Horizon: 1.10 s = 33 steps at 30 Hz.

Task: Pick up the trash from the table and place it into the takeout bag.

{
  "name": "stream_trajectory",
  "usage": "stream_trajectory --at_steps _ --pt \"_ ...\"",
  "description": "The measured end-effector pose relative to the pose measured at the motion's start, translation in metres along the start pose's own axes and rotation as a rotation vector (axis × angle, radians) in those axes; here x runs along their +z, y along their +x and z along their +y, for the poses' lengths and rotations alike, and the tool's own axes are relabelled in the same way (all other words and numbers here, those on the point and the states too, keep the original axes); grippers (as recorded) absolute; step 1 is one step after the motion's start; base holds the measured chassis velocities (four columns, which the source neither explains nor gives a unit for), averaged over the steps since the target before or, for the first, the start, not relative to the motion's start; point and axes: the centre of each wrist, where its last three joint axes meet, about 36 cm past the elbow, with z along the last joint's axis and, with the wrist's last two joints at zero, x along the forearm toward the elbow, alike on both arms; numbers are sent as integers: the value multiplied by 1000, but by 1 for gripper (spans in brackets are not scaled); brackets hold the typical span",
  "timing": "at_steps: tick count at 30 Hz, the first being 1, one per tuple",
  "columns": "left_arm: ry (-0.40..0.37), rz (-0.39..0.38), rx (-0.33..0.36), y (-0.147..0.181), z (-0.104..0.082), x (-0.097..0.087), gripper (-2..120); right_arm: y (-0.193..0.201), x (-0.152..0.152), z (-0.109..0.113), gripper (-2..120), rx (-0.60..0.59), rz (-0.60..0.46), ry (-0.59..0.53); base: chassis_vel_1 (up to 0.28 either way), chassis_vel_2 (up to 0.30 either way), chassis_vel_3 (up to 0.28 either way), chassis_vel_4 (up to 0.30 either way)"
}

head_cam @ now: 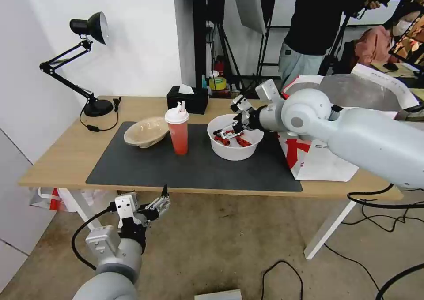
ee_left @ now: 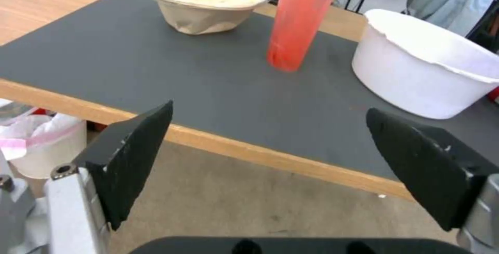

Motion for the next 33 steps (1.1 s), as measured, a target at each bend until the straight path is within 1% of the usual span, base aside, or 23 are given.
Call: stream_trajectory --at_steps 13,33 --pt "5 0 -3 -2 -1 1 100 -10 5 10 100 -27 27 39 0 0 0 0" --pt "6 -6 -7 -8 -2 2 100 -3 30 -1 100 -22 66 62 0 0 0 0"
